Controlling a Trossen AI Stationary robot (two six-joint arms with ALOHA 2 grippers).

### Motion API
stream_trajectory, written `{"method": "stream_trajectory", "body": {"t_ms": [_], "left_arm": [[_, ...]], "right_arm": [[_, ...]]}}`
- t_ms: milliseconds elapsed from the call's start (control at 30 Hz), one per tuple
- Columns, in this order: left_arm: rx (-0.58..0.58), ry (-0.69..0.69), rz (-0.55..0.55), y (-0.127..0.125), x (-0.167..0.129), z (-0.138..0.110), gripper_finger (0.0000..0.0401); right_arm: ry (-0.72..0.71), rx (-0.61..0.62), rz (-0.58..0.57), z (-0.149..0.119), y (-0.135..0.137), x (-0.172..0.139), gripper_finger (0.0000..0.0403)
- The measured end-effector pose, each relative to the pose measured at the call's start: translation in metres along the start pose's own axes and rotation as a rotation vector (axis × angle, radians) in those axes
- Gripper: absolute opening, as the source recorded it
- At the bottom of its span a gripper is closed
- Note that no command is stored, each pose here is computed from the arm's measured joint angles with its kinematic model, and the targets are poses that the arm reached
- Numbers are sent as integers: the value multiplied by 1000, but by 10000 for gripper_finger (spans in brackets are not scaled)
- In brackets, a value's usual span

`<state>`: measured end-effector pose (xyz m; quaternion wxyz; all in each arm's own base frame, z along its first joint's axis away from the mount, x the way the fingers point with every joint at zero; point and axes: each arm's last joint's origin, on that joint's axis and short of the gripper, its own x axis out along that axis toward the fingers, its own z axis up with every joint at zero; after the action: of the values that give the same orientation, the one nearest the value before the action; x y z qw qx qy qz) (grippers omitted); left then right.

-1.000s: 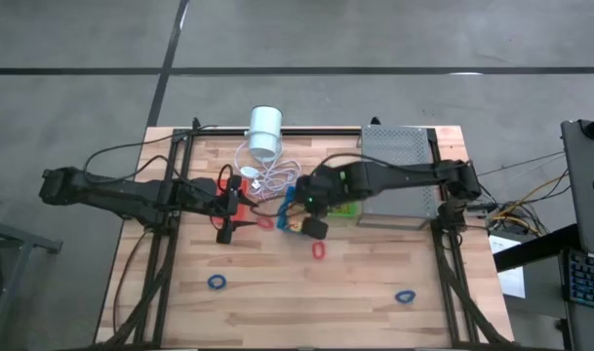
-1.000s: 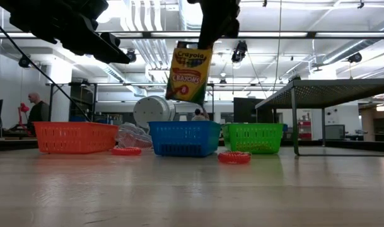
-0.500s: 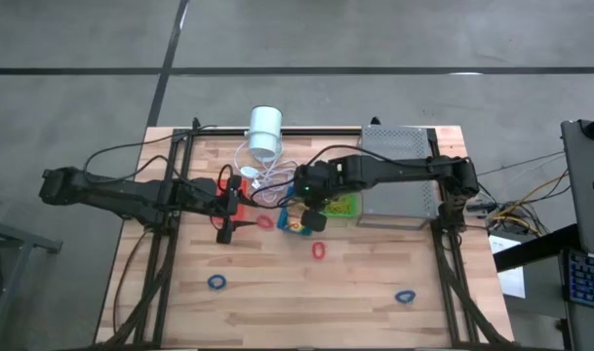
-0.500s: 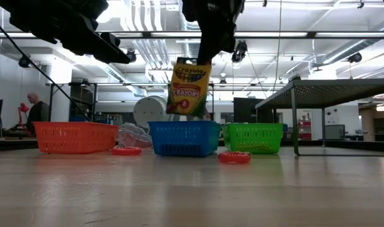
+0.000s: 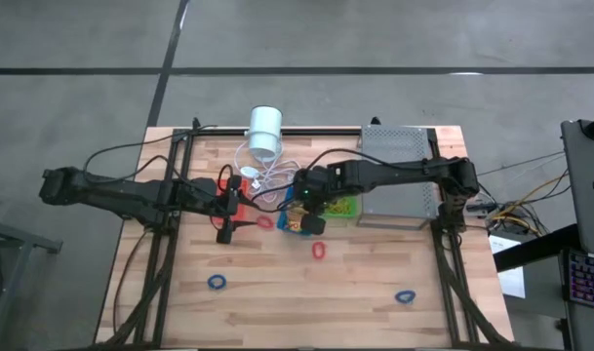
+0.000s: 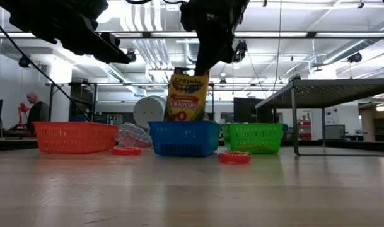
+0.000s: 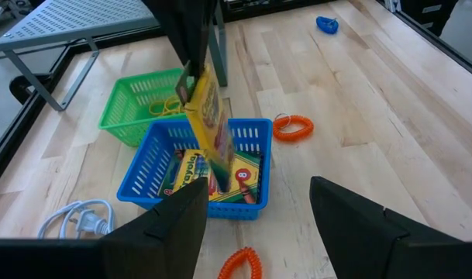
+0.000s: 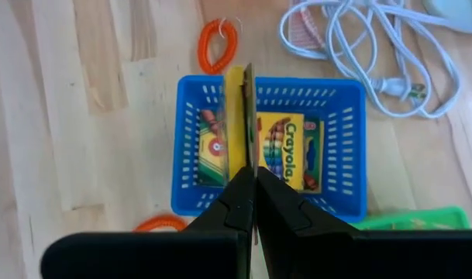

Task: Pick & Place Office Desk Supplies
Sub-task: Put the pack of crayon into the blue bin

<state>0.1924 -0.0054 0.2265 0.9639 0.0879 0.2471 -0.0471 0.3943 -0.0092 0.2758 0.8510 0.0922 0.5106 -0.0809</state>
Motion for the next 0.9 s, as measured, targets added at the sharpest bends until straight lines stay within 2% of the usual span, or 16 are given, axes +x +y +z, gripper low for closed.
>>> {"method": "stream_trajectory", "body": {"t_ms": [533,900], "left_arm": [[0,0,-1,0,0,0,230],[0,0,-1,0,0,0,230]], "right_arm": [[-12,0,91,-12,1,25,8],[-18,3,115,-10,2,23,8]]}}
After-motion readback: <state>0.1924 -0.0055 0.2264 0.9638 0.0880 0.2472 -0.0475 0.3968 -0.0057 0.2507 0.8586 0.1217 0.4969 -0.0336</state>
